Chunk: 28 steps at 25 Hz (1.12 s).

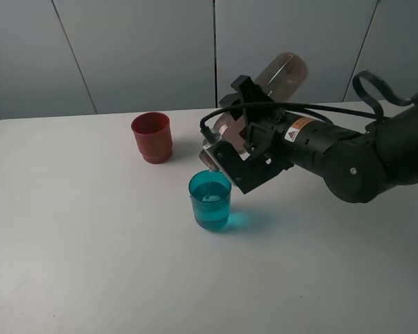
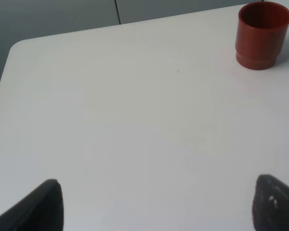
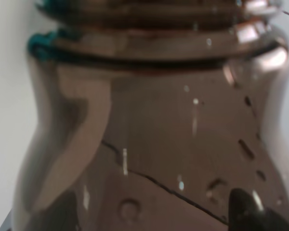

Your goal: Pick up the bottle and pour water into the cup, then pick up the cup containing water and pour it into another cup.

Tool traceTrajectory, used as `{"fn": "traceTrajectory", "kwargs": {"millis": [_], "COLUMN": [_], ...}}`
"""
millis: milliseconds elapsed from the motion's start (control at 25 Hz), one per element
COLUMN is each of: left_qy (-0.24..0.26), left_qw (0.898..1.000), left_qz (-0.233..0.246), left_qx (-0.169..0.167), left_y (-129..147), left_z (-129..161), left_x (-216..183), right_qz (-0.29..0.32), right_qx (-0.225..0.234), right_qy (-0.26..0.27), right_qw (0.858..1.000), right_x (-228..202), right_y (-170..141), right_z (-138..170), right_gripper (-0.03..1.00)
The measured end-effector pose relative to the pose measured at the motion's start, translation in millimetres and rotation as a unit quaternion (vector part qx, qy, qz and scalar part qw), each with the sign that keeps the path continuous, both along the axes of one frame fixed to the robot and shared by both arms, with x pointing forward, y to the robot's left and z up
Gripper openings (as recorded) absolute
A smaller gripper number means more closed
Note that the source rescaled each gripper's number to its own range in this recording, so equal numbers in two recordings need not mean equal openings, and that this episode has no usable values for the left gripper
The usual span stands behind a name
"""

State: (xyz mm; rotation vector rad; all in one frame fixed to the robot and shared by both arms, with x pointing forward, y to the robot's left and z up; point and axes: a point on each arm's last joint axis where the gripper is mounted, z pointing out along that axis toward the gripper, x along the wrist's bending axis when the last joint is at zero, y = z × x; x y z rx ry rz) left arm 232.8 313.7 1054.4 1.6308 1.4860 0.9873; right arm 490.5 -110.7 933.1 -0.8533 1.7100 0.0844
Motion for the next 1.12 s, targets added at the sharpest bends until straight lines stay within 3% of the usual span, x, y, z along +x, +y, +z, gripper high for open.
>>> {"fn": "traceTrajectory", "kwargs": {"millis": [640,800,1000,1120], "left_qy": [0.0,0.0,0.0,0.0], "left_qw": [1.0,1.0,1.0,1.0], "left_qz": [0.0,0.0,-0.001,0.0], "left_qx": [0.0,0.0,0.002,0.001], "left_y": [0,0,0,0], "left_z": [0,0,0,0], "left_x": [0,0,0,0], "right_qz": [-0.018,-0.031,-0.056,-0.085], "right_qx": [0.004,0.033,0.091,0.142], "right_qy": [0.016,0.035,0.109,0.195], "right_qw": [1.0,0.998,0.988,0.967], "right_x": [1,1,6,10], "right_y": [-2,-2,4,12], "right_z": [-2,-2,4,11], "right_gripper": [0.02,0.02,0.02,0.02]}}
